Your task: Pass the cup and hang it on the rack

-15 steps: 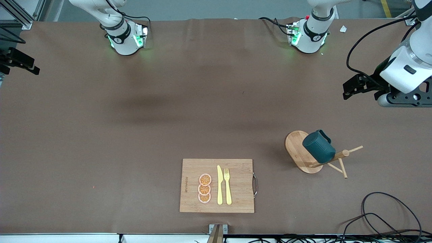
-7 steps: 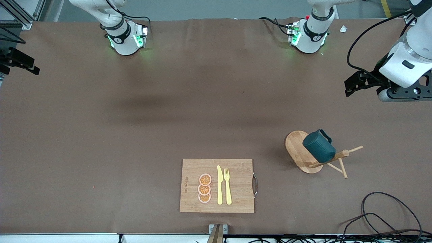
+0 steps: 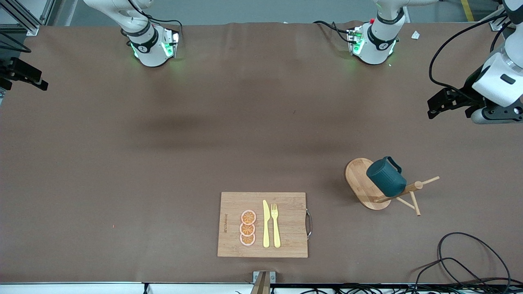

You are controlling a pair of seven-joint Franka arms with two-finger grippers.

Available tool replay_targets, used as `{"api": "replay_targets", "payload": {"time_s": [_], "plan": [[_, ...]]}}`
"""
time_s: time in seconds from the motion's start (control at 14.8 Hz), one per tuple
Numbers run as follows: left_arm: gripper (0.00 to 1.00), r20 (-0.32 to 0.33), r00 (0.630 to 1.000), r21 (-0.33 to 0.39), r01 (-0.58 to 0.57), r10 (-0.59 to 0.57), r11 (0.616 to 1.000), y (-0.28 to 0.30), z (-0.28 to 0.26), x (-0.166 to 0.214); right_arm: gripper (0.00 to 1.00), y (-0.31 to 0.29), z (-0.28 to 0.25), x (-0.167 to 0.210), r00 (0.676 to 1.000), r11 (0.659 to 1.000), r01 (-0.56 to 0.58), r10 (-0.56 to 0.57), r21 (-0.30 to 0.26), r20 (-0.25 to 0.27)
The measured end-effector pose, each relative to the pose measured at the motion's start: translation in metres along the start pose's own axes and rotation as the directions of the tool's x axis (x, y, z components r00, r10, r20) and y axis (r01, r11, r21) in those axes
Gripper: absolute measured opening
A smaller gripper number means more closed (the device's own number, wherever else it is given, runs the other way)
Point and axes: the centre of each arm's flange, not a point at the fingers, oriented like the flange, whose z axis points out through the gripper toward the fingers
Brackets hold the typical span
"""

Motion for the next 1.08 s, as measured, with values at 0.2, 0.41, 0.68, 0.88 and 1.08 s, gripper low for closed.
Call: {"api": "replay_targets", "payload": {"time_s": [0.2,0.41,0.68,0.88,1.08], "plan": [[1.0,-0.012,1.0,-0.001,0.0,0.0,1.0,0.0,-0.005,-0.001,1.0,0.0,0.0,0.0,1.0,1.0,0.0,0.0,0.0,0.0],[1.0,-0.016,1.0,-0.001,0.0,0.0,1.0,0.0,-0.007,-0.001,1.0,0.0,0.0,0.0,1.0,1.0,0.0,0.0,0.0,0.0],[1.0,-0.02,1.0,-0.002,-0.008,0.008,1.0,0.005,-0.009,-0.002,1.0,0.0,0.0,0.0,1.0,1.0,0.0,0.0,0.0,0.0],[1.0,-0.03,1.0,-0.004,-0.008,0.008,1.0,0.004,-0.014,-0.001,1.0,0.0,0.0,0.0,1.0,1.0,0.0,0.0,-0.001,0.0],[1.0,-0.03,1.0,-0.003,-0.004,0.004,1.0,0.001,-0.014,-0.001,1.0,0.0,0.0,0.0,1.0,1.0,0.0,0.0,-0.001,0.0]]}}
